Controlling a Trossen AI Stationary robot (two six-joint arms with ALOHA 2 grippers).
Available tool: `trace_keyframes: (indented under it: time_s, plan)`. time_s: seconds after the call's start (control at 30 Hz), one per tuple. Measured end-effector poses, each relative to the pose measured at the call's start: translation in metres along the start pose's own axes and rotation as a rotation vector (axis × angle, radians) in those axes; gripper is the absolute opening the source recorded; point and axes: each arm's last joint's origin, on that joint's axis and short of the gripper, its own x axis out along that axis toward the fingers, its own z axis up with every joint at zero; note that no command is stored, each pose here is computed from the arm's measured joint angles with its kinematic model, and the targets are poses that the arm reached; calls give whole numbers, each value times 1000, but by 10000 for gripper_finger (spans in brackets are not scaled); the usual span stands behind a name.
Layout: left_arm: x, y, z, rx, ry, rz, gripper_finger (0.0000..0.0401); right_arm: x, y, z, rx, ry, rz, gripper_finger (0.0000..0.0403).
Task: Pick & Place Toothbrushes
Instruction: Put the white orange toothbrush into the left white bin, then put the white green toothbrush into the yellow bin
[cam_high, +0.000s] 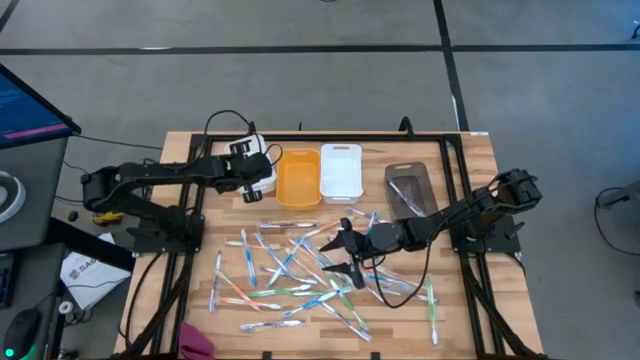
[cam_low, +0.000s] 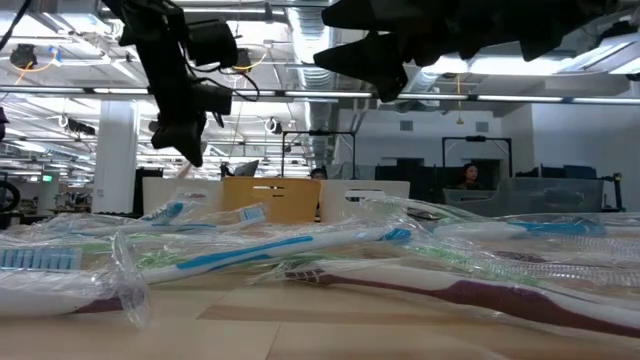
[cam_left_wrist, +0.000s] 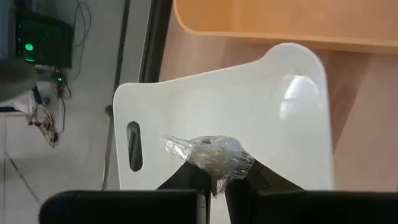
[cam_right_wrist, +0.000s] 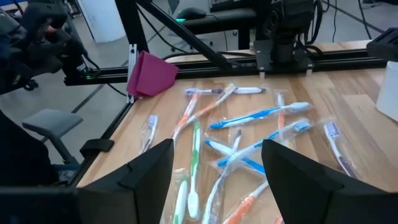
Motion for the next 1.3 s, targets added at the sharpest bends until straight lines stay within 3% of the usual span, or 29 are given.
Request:
trace_keyframes:
  time_s: [0.1,0.37,0.87,1.3]
  plan:
    - [3,2,-1,-15,-4,-47,23,0,1,-1,-2,6,3,238]
    - [5,5,-2,-38,7,-48,55,0,1,-1,-3,9,2,238]
    - [1,-1,-1,-82,0,-58,160,0,1,-1,-12,9,1,238]
    - [-5,3,-4,-233,-9,-30,213,0,1,-1,-27,8,1,238]
